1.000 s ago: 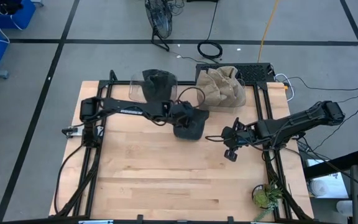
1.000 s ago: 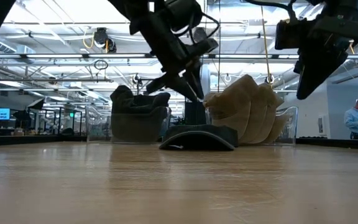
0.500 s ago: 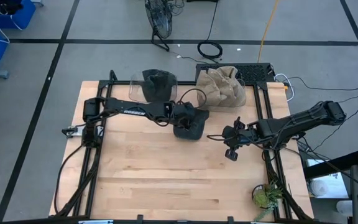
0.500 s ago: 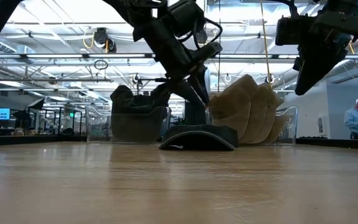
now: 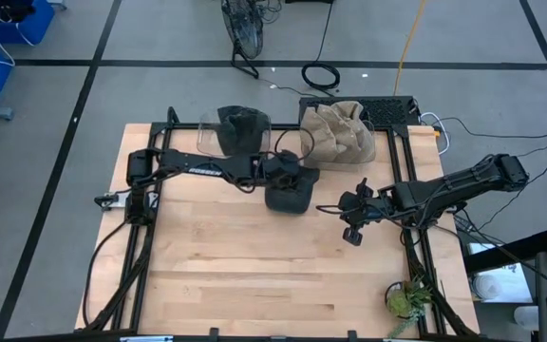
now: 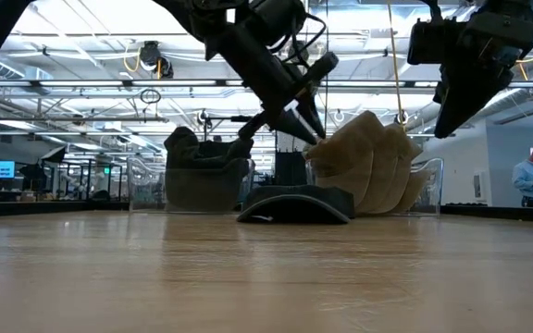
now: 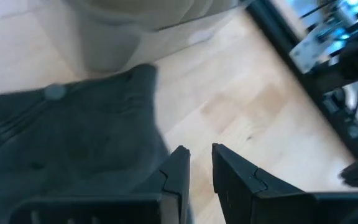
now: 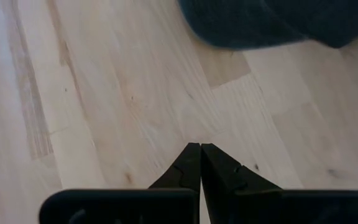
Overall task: Pick & Place hat
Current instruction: Put the black cap into the left transparent bin
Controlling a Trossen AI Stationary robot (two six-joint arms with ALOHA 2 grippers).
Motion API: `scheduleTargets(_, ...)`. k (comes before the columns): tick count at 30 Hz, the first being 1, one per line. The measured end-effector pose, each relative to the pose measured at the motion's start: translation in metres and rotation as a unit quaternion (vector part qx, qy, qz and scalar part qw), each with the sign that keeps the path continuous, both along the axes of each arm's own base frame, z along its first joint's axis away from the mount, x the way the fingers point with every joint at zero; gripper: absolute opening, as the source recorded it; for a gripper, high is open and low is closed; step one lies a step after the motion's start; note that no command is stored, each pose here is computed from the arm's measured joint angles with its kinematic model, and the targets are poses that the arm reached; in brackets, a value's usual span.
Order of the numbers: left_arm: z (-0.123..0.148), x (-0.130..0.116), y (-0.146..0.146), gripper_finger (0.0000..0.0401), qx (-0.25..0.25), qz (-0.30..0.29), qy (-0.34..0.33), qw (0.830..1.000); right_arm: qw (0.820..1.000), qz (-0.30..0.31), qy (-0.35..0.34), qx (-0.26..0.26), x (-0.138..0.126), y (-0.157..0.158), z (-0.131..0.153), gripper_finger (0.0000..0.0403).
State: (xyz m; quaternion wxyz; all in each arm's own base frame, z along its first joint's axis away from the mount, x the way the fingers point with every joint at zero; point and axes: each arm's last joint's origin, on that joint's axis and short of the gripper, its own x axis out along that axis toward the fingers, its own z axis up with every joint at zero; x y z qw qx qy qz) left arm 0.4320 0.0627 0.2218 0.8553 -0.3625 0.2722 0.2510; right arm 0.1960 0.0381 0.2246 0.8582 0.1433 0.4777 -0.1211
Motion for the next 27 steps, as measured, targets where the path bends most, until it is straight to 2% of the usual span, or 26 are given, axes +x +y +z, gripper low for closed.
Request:
scheduleTargets(6, 0.005, 0.003, 0.000, 0.0072, -0.003, 0.003, -0.029, 1.000, 1.000, 0.000, -0.002, 0.001, 0.000, 0.000, 0.000, 0.0001)
scheduleTargets(9, 0.004, 0.003, -0.002, 0.0072, -0.031, -0.023, -0.032, 0.999, 1.000, 0.001, -0.002, 0.001, 0.000, 0.000, 0.000, 0.0001)
scheduleTargets(12, 0.003, 0.003, -0.003, 0.0072, -0.059, -0.007, -0.032, 0.998, 1.000, 0.002, -0.003, 0.001, 0.001, 0.000, 0.000, 0.0001)
scheduleTargets(16, -0.001, -0.001, -0.005, 0.0079, -0.041, 0.006, 0.000, 0.999, 1.000, 0.004, -0.003, 0.000, 0.001, 0.000, 0.000, 0.0001)
scheduleTargets(20, -0.007, -0.006, -0.008, 0.0132, -0.058, 0.019, 0.036, 0.997, 1.000, 0.009, -0.002, -0.003, 0.001, 0.000, 0.000, 0.0001)
scheduleTargets(27, -0.010, -0.010, -0.007, 0.0283, -0.067, 0.054, 0.055, 0.995, 1.000, 0.011, -0.002, -0.004, 0.001, 0.000, 0.000, 0.0001)
